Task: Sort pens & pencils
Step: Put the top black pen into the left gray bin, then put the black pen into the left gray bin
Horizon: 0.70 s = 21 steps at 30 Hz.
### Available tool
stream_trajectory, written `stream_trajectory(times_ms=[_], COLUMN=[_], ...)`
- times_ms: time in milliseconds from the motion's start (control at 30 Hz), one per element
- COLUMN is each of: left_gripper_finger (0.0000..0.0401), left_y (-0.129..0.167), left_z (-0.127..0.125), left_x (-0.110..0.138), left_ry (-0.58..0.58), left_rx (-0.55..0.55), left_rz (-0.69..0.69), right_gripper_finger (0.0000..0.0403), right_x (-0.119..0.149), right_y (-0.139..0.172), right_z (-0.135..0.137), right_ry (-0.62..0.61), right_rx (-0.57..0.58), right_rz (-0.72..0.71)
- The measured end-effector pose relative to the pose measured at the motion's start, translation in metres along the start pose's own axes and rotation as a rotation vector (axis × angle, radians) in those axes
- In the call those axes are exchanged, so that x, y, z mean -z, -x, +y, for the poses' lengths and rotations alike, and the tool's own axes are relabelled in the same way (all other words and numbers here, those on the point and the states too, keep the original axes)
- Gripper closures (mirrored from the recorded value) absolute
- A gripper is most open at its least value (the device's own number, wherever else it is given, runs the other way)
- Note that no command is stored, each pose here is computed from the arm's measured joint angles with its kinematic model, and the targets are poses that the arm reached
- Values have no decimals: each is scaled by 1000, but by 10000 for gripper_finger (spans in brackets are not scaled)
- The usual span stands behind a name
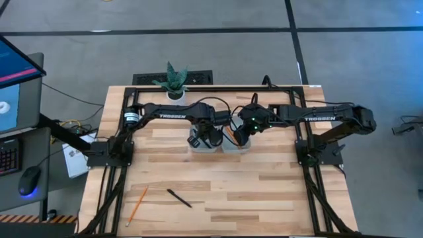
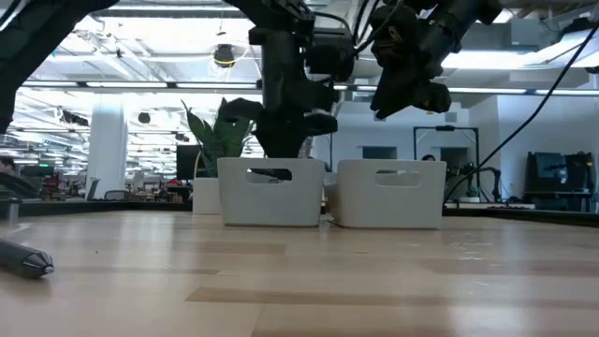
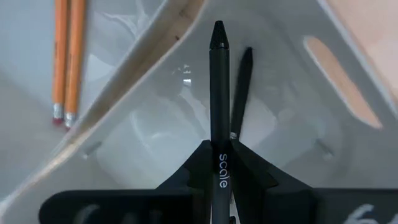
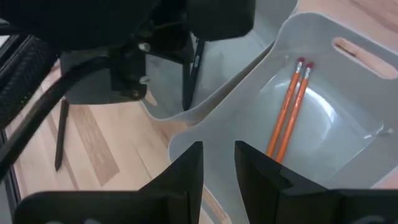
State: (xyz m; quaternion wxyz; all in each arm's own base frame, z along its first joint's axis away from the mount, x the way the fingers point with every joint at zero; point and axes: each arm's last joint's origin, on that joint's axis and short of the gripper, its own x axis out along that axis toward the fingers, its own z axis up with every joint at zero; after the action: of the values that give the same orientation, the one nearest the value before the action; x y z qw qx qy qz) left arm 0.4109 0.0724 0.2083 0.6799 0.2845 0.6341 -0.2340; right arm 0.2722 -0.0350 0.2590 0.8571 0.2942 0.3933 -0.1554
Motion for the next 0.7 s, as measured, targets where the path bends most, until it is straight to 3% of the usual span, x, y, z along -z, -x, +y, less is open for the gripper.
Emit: stream_trajectory(times_ms=[167, 433, 700], left_gripper_finger=[366, 350, 348], left_y=[-6, -5, -5], left_z=[5, 5, 5], left_x=[-2, -2, -2], left_ry=[71, -16, -18], left_rx=[-16, -6, -7], left_rz=[-23, -42, -44], right_gripper_finger=[290, 290, 290], right_x=[0, 0, 0], right_y=[0, 0, 0], right_z=[0, 0, 0], right_ry=[0, 0, 1], right_rx=[0, -1, -2], right_rz=[-1, -1, -2])
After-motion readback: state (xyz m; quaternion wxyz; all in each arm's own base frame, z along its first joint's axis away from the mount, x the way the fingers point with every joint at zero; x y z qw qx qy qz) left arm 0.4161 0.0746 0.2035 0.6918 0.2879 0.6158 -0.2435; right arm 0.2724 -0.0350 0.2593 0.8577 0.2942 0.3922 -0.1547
